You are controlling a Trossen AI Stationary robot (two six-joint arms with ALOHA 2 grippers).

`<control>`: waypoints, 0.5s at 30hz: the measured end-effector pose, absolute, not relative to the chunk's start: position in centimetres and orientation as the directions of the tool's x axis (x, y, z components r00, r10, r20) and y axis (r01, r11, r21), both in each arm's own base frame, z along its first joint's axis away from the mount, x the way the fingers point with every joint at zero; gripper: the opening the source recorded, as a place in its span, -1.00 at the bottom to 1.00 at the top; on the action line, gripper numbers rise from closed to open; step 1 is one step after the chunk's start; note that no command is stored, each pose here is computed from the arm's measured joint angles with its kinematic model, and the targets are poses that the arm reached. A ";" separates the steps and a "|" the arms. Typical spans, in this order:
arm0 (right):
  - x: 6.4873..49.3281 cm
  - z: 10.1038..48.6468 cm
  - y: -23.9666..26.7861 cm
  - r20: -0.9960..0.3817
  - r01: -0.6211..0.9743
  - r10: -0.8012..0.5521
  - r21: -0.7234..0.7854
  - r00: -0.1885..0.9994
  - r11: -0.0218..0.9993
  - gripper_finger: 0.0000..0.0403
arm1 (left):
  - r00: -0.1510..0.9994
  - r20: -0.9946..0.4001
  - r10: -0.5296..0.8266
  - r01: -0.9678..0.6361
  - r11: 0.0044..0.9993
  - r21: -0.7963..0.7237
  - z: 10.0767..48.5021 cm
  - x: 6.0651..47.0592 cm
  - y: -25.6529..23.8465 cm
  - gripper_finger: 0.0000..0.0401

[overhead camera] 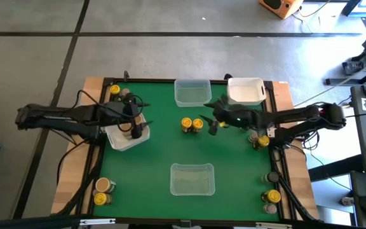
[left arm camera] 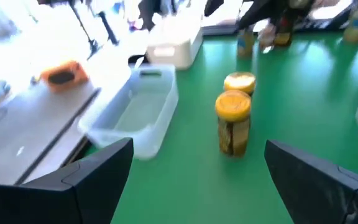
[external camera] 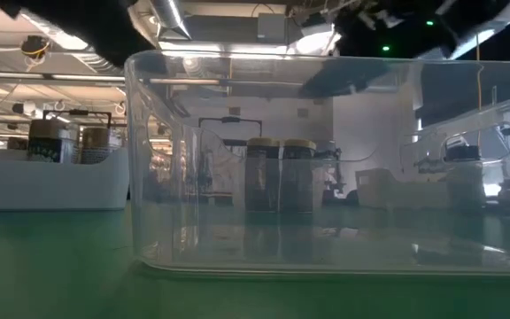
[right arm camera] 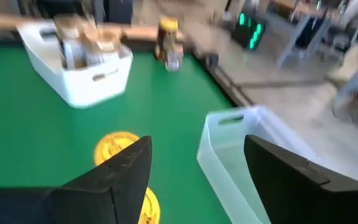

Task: Sort spices by type
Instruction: Put the yellow spice bottle into the top transparent bin

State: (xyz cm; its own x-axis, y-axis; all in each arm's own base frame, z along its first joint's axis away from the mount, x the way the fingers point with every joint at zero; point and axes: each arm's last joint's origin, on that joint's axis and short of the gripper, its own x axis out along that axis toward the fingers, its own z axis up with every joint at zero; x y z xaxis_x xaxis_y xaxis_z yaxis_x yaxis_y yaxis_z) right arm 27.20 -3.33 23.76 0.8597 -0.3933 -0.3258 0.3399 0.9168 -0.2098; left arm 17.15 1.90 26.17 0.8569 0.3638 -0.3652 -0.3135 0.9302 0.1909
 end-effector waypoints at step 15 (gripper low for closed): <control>31.8 21.9 -4.3 -0.610 0.183 -0.150 -0.009 0.778 0.983 0.28 | 0.843 -0.374 0.387 -0.305 0.916 0.261 23.8 16.8 4.2 0.81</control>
